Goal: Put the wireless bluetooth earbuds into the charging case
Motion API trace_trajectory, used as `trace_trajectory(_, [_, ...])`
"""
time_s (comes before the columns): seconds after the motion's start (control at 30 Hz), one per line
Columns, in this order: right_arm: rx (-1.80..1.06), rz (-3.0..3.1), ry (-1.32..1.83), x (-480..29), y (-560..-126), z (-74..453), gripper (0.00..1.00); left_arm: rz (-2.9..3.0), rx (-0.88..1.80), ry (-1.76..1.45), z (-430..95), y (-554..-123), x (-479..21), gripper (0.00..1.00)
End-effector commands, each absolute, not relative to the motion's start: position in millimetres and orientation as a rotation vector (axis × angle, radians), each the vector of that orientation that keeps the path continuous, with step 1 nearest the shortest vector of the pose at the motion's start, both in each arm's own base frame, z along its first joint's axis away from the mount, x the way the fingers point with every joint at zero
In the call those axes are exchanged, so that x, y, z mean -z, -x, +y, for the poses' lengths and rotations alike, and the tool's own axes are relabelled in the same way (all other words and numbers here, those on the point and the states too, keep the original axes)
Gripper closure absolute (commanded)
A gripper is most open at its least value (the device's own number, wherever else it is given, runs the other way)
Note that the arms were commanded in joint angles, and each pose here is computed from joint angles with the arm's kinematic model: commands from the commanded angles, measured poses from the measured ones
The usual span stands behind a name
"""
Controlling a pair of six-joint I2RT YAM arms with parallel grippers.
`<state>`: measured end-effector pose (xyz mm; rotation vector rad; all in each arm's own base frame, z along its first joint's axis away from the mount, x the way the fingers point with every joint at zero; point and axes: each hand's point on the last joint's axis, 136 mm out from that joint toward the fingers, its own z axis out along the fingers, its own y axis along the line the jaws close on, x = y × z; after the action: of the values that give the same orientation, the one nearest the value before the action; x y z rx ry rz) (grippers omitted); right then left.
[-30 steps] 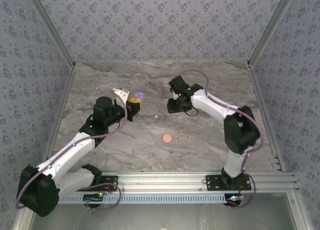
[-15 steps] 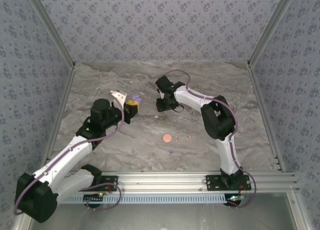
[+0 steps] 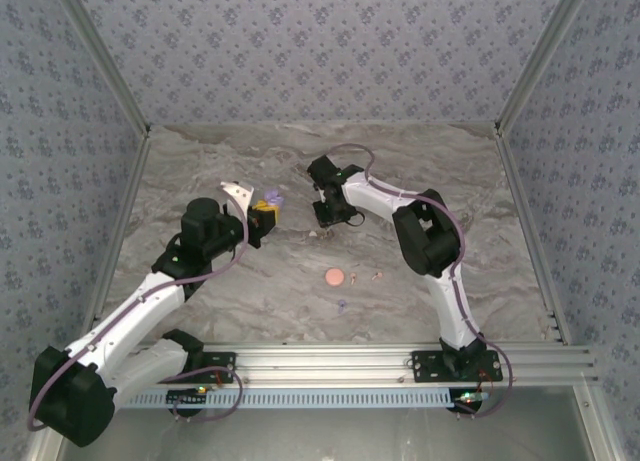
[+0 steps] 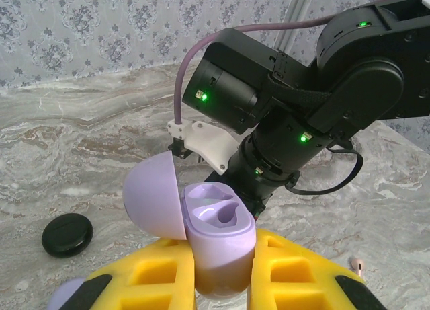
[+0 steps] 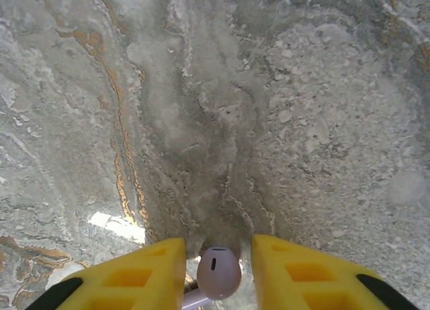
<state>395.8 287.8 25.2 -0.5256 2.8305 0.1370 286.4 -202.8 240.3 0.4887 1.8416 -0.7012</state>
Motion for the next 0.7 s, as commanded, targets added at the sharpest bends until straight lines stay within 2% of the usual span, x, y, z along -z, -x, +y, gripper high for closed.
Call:
trace_trajectory(0.0, [-0.070,2.863,0.564,-16.4,-390.8,283.4,0.69,1.831,0.695,-0.484,-200.7,-287.1,-245.4,1.00])
trace_trajectory(0.37, [-0.008,2.895,0.612,-9.4,-380.9,276.8,0.73,1.831,0.695,-0.485,-201.2,-288.0,-246.4,1.00])
trace_trajectory(0.67, [0.057,2.888,0.657,-15.7,-372.6,274.4,0.70,1.830,0.700,-0.483,-201.5,-287.9,-246.8,1.00])
